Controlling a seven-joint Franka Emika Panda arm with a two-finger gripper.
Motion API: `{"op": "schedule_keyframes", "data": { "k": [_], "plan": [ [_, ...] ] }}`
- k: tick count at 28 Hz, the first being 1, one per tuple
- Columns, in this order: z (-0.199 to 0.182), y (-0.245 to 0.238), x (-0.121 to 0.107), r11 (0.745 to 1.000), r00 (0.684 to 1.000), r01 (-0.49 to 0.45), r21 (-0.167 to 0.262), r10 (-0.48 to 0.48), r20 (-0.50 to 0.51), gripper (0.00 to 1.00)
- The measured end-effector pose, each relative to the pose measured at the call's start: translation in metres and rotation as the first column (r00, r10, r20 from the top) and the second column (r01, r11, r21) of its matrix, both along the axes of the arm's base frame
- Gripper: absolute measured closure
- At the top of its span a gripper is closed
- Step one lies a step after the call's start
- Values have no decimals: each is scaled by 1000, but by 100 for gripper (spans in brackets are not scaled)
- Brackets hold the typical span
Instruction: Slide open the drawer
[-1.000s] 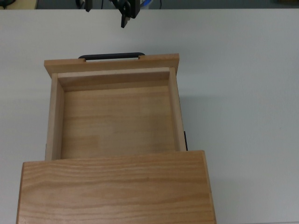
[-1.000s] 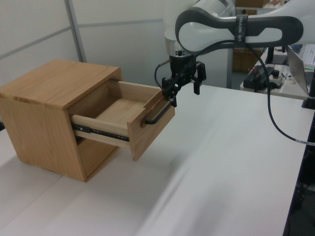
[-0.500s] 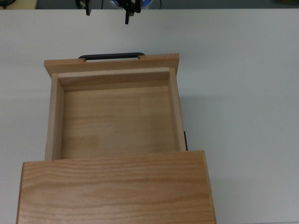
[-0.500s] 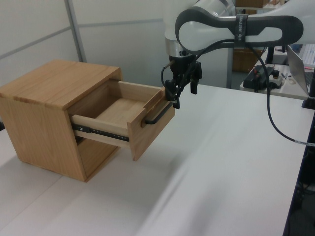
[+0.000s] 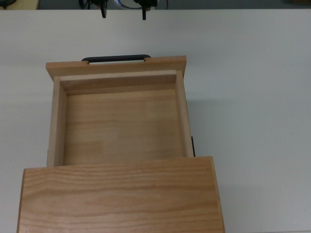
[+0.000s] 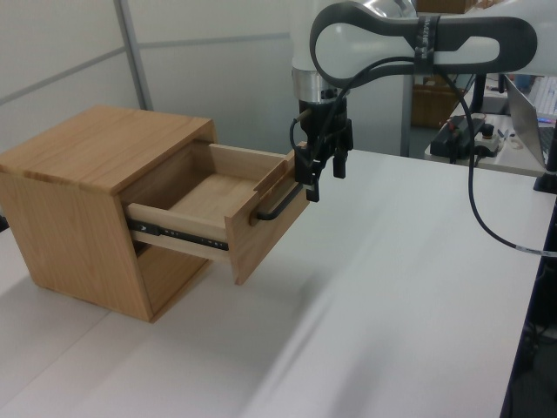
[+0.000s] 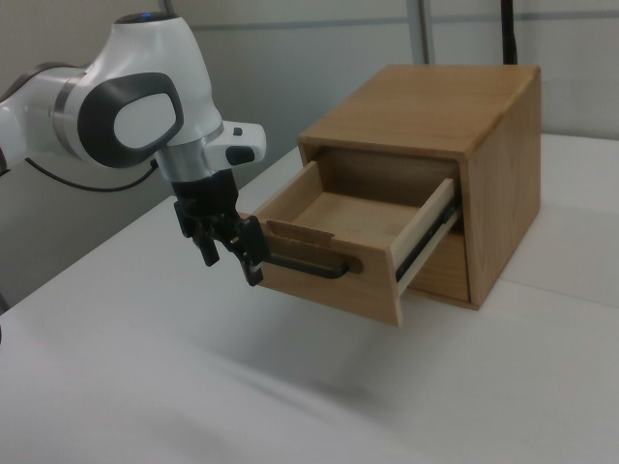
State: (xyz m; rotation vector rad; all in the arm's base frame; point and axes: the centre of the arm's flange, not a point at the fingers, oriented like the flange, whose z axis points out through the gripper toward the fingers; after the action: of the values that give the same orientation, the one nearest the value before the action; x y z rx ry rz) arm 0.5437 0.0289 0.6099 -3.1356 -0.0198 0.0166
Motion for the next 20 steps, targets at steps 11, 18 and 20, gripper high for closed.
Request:
{"op": "schedule_keyframes", "data": {
  "k": [11, 18, 20],
  "plan": [
    [-3, -6, -4, 995, 995, -98, 6, 98, -37, 0],
    [-3, -5, -4, 995, 994, -98, 8, 98, -37, 0],
    [-3, -5, -4, 995, 994, -98, 8, 98, -37, 0]
  ]
}}
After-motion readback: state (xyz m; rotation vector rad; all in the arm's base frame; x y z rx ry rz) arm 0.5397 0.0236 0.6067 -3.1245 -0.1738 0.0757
